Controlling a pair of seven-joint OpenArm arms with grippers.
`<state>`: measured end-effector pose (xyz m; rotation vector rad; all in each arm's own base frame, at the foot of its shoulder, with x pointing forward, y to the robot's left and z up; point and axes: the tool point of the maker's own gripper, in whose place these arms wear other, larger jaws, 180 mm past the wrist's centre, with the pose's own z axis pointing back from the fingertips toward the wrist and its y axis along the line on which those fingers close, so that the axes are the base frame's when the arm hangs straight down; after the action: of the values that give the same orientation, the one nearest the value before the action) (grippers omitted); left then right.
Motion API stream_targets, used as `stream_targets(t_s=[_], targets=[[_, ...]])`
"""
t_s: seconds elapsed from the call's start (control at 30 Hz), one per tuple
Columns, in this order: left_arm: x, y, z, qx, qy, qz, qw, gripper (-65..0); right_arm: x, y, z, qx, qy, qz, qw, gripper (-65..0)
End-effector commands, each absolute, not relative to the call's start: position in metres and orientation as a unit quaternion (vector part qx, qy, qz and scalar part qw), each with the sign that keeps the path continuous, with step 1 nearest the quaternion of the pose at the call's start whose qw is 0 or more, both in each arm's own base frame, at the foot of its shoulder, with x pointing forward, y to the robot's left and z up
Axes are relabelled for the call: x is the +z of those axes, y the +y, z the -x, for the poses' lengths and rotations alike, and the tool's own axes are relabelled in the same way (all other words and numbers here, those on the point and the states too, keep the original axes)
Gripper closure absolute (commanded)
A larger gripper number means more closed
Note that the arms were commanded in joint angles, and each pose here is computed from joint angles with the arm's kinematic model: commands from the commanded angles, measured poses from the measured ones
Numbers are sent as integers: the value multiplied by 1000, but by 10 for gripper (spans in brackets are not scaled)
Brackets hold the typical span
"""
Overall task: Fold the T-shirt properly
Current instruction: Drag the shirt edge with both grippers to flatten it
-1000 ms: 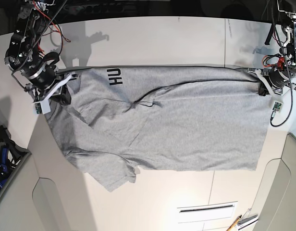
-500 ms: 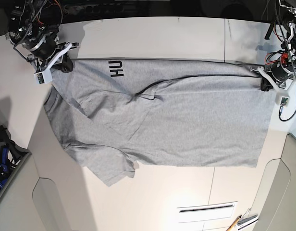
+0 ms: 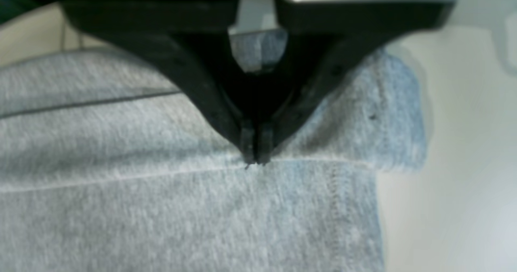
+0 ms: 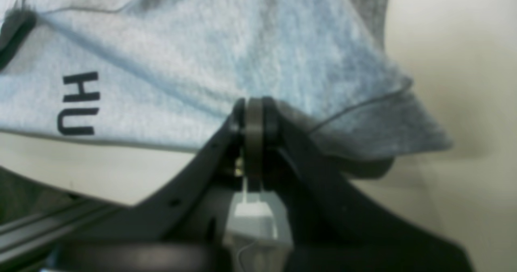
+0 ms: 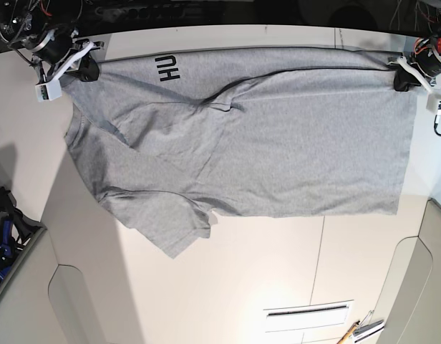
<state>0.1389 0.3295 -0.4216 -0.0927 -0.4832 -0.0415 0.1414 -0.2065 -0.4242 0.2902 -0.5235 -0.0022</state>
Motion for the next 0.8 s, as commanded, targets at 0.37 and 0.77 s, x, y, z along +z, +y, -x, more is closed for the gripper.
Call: stream_targets(t_s=[0.37,0.77], targets=[[-418,332,-124,-37,-215,29,975,0,-399,-210,-145,-1,-290,-143,946,0],[-335,345,-177,-59,-347,-21,936,-159,-307,-204,-252,59,-458,-112,880,-127]])
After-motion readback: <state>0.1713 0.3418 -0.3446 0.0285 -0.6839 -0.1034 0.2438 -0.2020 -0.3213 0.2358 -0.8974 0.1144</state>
